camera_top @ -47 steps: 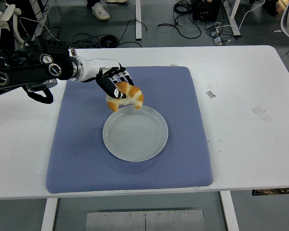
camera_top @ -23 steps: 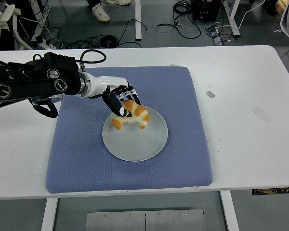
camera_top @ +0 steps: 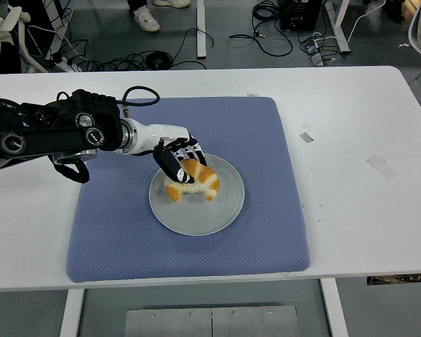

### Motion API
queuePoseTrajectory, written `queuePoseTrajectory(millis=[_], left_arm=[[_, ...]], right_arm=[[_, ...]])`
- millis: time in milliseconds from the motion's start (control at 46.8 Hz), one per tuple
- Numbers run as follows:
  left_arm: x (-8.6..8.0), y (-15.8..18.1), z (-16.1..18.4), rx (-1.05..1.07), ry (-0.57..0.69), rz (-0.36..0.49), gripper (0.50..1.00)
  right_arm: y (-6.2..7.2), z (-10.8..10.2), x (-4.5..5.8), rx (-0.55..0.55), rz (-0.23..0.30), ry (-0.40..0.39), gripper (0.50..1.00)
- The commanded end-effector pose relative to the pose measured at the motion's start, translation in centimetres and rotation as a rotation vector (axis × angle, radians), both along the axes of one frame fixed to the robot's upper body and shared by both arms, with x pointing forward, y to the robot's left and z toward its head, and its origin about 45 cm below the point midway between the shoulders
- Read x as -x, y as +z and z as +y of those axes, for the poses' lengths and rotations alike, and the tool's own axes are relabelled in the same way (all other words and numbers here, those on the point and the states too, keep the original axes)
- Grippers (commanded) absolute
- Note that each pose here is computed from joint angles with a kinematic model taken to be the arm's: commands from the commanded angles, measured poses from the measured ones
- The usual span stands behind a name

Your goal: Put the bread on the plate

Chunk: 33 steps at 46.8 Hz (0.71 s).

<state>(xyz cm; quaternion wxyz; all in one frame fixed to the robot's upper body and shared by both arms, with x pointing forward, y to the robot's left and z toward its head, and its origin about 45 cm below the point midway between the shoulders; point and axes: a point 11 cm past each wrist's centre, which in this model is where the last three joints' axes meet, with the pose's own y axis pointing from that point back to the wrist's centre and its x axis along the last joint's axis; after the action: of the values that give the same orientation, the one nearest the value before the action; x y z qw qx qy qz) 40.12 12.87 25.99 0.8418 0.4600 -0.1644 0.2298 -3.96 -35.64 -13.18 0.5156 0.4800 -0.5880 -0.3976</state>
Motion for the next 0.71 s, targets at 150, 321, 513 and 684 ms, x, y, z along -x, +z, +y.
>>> queuePoseTrajectory(millis=[150,321,513,684], left_arm=[[0.12,-0.4,0.15,-0.006,-0.002,0.003,0.5],[0.18,-0.41,0.11,-0.007,-0.005,0.004,0.5],[0.19,-0.49,0.09,-0.008,-0.006,0.007,0.51],[0.38,-0.68,-0.04,-0.007,-0.012,0.015,0.586]], right_arm=[[0.0,0.0,0.0,0.0,0.0,0.0,1.0],[0.0,-0.01,0.0,0.0,0.0,-0.001,1.0],[0.0,-0.01,0.0,0.0,0.0,-0.001,1.0],[0.0,0.0,0.0,0.0,0.0,0.0,1.0]])
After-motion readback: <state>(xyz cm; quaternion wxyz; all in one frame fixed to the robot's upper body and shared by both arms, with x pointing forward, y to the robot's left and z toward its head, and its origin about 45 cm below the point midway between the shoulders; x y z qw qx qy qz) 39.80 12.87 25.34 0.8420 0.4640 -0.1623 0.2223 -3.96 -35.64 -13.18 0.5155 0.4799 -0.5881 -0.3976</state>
